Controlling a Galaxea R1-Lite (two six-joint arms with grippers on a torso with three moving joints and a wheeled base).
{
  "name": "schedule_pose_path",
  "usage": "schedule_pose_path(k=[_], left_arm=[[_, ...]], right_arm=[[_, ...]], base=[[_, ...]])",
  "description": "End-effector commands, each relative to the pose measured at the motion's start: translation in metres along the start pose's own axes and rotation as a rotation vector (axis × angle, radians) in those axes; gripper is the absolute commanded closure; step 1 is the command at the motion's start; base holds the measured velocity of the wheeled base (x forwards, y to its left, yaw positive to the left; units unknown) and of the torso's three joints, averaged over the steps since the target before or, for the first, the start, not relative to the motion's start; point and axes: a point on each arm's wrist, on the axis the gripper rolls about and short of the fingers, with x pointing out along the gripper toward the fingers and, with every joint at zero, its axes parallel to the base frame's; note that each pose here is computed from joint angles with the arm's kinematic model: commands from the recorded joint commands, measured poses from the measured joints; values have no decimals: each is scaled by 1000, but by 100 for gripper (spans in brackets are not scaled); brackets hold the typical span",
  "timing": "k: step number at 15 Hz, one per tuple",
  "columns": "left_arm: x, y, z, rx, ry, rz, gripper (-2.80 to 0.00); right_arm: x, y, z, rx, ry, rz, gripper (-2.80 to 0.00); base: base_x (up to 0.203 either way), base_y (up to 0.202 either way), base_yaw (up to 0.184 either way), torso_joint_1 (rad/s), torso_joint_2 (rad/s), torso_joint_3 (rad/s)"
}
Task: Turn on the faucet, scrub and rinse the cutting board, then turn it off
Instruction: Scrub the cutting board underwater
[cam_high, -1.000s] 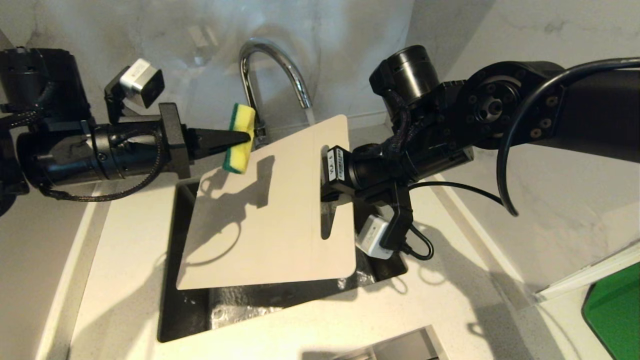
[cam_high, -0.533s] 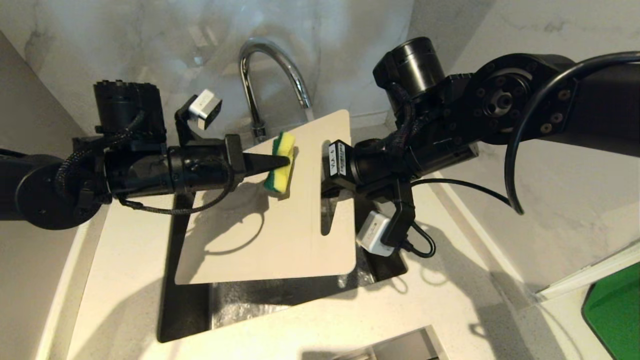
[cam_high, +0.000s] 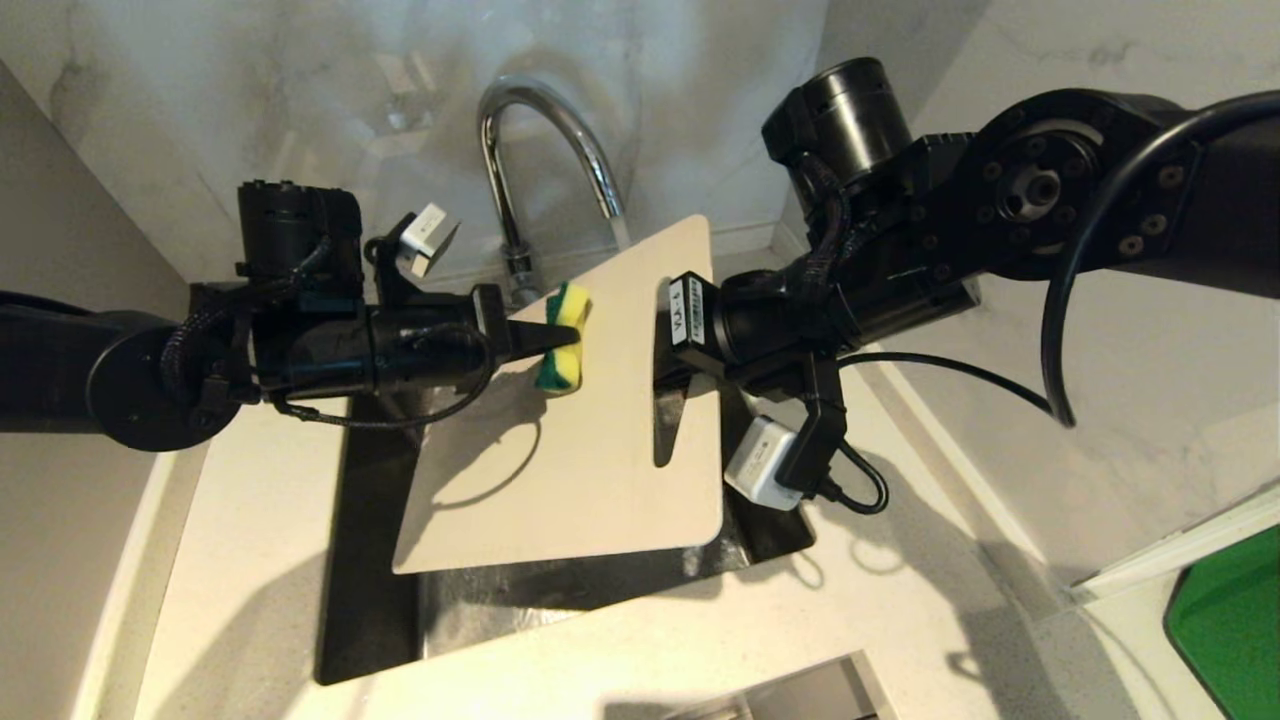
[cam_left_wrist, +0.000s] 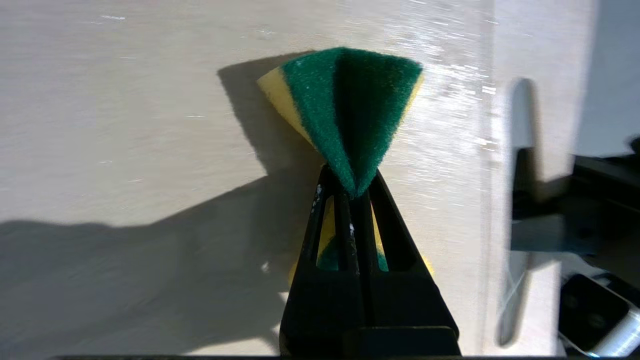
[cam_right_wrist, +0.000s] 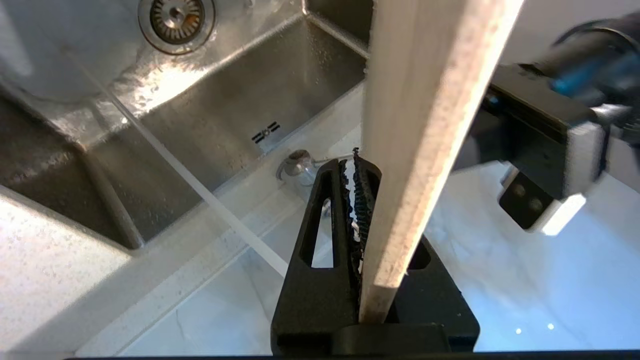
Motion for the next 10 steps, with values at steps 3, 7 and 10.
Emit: schedule_pose_path(k=[3,7,10], left_arm=[[-8,25,-5,-35,12,66,0],[-16,57,-10,-65,22,142,0],[-20,78,-11,-86,32,175,0]], right_arm=[[-9,-4,1,-22,7,-13,0],[-11,-5,4,-22,4,-15,0],[-12,-6,4,-23,6,-16,0]], base=[[0,0,0,0,0,0],[0,0,0,0,0,0],[0,0,0,0,0,0]])
